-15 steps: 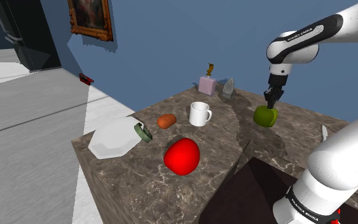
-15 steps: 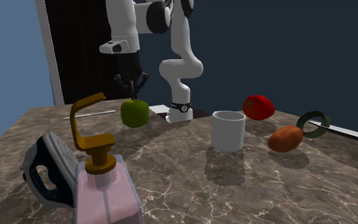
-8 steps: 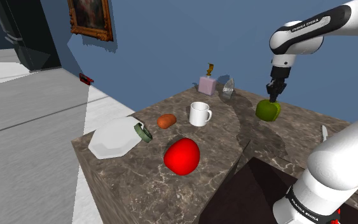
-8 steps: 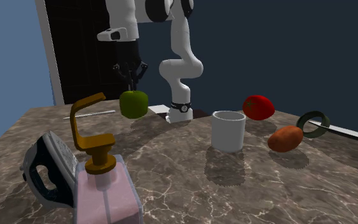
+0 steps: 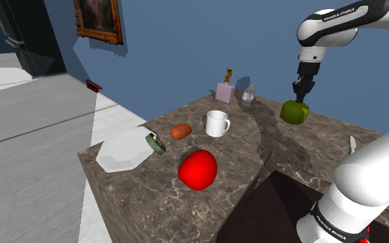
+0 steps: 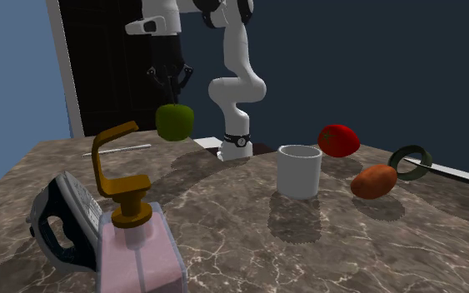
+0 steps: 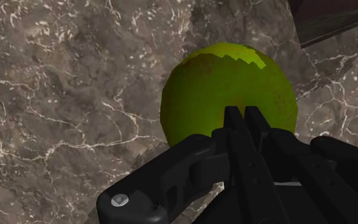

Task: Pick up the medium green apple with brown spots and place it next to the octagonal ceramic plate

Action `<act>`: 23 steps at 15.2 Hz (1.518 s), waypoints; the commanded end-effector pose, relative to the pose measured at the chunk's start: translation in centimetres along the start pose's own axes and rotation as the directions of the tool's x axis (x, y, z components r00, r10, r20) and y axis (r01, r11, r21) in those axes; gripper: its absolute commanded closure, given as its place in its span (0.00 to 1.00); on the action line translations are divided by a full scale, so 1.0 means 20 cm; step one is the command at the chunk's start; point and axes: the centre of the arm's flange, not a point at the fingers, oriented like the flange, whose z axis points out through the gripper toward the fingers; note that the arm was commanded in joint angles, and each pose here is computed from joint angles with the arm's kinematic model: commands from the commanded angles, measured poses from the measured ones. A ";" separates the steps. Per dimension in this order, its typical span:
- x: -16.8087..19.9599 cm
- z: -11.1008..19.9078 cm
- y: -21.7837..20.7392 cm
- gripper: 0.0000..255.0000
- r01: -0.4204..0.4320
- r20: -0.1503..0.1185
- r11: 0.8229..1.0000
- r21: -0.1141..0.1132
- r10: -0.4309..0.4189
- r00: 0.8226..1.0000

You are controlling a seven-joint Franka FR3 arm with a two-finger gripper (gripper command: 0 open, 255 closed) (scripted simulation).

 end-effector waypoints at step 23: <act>-0.04 -0.39 -0.54 1.00 0.000 0.000 1.000 0.000 0.000 1.000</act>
